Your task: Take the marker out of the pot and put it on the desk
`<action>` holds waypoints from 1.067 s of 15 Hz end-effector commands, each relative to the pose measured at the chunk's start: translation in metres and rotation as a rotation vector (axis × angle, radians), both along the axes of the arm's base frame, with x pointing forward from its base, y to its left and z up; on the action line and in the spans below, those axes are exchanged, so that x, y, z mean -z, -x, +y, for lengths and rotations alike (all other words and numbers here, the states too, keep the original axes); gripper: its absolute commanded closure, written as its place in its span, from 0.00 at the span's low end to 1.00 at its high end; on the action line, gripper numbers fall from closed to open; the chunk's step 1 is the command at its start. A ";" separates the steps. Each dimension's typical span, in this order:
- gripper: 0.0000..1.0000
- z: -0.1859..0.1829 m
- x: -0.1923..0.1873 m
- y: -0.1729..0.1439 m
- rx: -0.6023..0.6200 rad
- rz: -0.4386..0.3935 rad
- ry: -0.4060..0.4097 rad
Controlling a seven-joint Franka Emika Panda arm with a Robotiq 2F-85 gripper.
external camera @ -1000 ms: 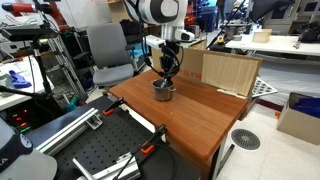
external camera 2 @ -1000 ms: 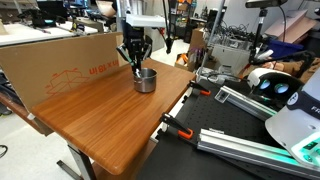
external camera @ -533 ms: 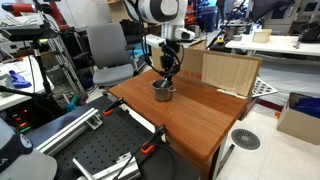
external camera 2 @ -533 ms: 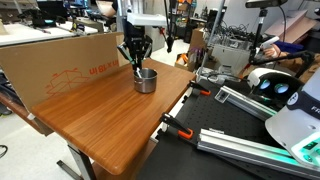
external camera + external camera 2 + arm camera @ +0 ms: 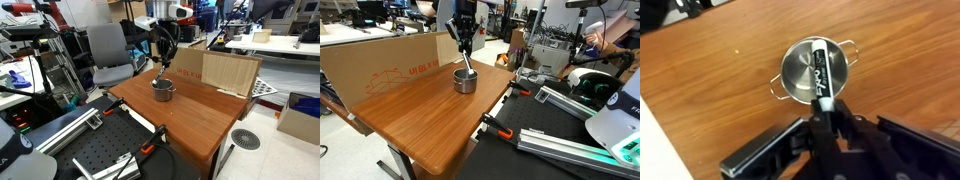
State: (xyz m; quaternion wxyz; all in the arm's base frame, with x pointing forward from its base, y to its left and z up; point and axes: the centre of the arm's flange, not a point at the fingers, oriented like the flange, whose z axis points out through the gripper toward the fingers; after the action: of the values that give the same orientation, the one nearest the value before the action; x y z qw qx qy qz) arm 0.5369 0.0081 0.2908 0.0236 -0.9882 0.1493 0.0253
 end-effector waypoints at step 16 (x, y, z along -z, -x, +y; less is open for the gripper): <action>0.95 0.124 -0.008 0.012 -0.248 0.159 -0.103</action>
State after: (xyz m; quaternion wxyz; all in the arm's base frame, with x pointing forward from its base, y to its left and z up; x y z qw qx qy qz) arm 0.4993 0.1212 0.3103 0.0674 -0.9943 0.0296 0.0777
